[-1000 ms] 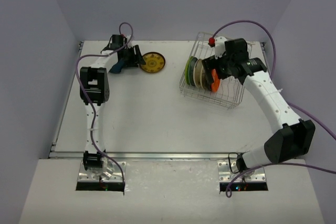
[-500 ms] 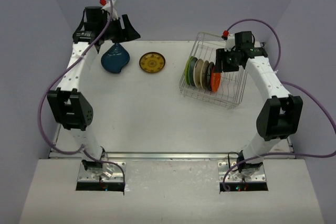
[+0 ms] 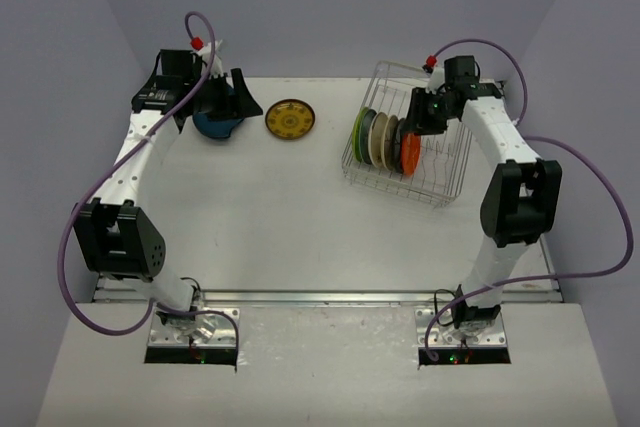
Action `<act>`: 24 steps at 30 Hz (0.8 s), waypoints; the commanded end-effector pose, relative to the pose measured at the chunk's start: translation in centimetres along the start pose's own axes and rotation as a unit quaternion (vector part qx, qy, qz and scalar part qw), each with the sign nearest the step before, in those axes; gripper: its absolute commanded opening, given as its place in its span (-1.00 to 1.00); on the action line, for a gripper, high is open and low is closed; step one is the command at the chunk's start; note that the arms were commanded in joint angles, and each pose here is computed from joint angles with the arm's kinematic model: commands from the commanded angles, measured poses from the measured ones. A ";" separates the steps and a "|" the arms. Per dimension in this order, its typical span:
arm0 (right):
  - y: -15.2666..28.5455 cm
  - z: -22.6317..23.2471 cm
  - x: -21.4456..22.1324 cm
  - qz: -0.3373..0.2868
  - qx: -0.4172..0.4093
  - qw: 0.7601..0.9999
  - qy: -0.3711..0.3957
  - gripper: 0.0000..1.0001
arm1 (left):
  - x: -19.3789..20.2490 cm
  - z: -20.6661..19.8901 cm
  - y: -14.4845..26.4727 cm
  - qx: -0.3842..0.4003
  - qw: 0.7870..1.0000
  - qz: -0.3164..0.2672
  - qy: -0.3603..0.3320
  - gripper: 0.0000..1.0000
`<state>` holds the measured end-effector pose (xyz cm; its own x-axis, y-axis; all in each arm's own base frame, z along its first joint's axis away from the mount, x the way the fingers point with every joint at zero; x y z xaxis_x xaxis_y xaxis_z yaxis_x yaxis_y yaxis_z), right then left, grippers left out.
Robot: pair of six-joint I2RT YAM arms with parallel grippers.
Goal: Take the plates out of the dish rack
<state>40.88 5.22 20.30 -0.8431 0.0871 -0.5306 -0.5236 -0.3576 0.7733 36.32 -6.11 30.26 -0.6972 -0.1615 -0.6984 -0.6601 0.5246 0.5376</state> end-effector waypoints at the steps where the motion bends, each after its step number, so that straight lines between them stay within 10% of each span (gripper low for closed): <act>1: -0.2 0.1 -1.4 -0.021 0.011 1.000 -0.009 -0.25 | -1.3 -0.4 1.3 -0.005 0.999 -0.036 -0.027 0.31; 17: 1.7 1.1 0.5 0.005 -0.028 0.998 -0.054 -0.99 | -1.1 0.0 0.4 -0.003 1.000 -0.025 -0.001 0.53; 24: 6.9 0.8 -1.8 -0.038 -0.072 0.994 -0.078 -1.00 | -1.8 -0.4 0.8 -0.004 0.999 -0.033 0.002 0.59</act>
<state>39.13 4.37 20.53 -0.8861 0.2091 -0.4135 -0.4634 -0.4059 0.7877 36.35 -6.07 30.23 -0.7006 -0.1754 -0.6916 -0.6644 0.5138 0.5428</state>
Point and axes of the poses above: each gripper's point midway between its finger pads, its own y axis back along the fingers, its own z axis along the line the jaws close on, x = y × z, the point moved 8 cm from there along y, back along the fingers, and after that the axes turned 1 degree about -y, right-handed, at the moved point
